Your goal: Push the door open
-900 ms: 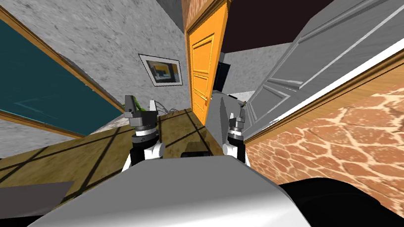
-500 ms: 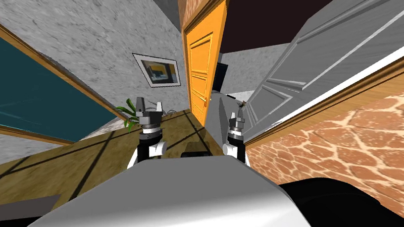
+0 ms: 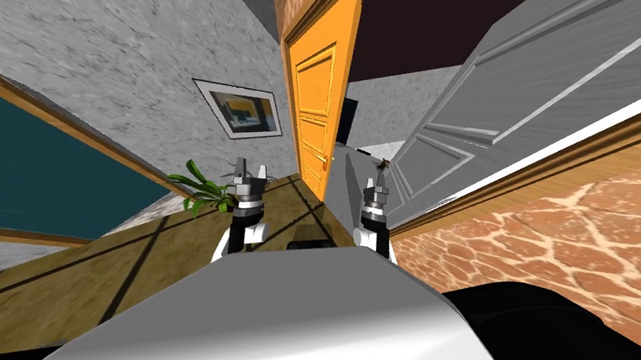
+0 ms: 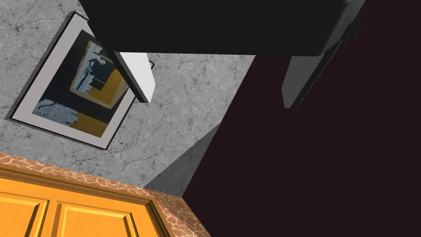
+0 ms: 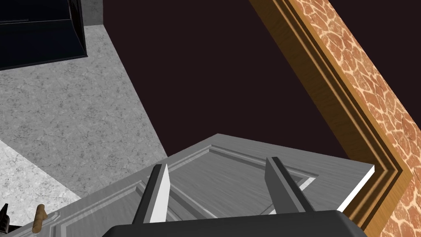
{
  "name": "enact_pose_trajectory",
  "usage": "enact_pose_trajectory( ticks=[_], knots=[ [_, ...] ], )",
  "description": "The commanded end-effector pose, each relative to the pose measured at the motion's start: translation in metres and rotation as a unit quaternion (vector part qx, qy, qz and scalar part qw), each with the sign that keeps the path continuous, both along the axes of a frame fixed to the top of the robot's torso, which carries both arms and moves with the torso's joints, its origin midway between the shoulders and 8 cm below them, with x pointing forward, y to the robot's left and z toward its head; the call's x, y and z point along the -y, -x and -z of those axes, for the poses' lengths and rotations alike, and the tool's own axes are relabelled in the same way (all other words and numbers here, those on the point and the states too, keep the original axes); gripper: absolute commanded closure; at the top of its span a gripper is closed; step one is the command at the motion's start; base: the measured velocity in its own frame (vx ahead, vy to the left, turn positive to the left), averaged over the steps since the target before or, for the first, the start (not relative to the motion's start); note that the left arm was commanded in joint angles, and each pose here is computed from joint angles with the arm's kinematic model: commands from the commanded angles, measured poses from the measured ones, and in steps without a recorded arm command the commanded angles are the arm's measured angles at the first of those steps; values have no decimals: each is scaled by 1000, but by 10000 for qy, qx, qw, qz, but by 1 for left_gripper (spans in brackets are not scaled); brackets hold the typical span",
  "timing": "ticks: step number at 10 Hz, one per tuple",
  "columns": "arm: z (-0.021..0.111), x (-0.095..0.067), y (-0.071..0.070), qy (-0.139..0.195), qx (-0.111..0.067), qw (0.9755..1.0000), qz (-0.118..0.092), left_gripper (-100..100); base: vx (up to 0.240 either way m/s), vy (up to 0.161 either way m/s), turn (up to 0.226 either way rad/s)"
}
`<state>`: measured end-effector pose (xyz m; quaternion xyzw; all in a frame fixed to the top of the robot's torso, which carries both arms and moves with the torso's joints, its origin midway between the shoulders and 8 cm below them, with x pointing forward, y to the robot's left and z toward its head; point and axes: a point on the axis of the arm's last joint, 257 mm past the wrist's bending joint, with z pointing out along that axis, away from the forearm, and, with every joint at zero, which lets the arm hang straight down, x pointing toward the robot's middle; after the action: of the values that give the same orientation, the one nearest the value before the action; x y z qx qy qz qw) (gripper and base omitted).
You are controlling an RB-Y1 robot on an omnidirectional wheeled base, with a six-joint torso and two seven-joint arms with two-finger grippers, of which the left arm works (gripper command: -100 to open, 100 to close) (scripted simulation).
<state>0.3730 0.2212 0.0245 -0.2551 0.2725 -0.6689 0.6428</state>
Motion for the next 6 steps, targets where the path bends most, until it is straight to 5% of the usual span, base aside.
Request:
enact_pose_trajectory(
  ticks=[1, 6],
  knots=[
    [10, 4, -10, -23, -110, 9999, 63, -100, 92, 50, -80],
    [40, 18, -39, -99, -459, 9986, 262, -100, 88, 52, -91]
  ],
)
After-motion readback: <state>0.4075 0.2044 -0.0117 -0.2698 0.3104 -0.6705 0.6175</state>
